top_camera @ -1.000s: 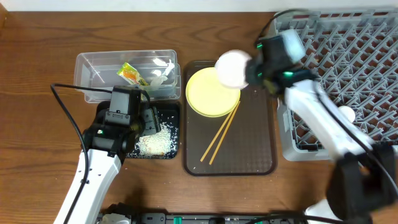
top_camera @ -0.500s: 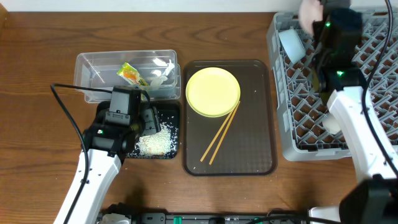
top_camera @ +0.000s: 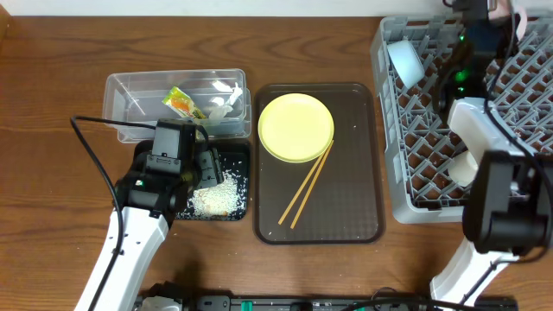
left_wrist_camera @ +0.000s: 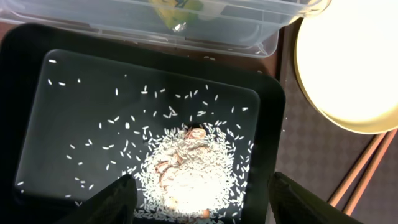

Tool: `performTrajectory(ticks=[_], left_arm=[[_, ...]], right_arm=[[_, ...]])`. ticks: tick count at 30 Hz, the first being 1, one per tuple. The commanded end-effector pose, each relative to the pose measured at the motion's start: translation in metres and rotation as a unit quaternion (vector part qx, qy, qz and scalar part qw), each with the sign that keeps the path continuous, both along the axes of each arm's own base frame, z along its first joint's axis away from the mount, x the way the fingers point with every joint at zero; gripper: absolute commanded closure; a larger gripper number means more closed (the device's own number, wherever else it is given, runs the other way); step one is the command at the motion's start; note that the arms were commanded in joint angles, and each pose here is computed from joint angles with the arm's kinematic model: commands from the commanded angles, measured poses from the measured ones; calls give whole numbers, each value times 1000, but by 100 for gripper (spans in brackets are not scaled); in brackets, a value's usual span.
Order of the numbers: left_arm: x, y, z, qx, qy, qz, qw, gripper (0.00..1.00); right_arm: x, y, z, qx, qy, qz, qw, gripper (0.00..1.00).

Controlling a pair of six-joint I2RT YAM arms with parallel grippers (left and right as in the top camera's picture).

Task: Sort waste into correct bins and load items into the dishwasher rack
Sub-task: 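Carry the pink bowl into the dish rack and set it down, then move the right gripper to the yellow plate and grasp its rim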

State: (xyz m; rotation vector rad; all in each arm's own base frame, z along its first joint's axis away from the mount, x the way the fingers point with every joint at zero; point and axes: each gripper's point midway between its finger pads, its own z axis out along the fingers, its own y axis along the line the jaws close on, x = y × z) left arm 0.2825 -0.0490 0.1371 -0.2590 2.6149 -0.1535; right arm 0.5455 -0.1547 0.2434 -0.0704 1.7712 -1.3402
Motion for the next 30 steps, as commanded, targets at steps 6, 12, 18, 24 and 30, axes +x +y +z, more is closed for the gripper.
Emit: performTrajectory(ticks=[6,12,18,24,30], left_arm=[[3,2,1,3,1,6,1000,30],[3,1,-9,4,18,5,1000,30],[5,1,-9,4,17,5,1000,30],[5,1,-9,4,17,5,1000,30],[6,3,-8,13,13,3,1000,30]], right_arm=[[10,5,-61,17,45,-5,999,99],[8,20,-92,61,63,-7,996,99],[-5,36,-102,139,20,-38,989,99],[-22,46,-80,196,6,-40,980,98],[-43,88,-54,297,59,57,952,60]])
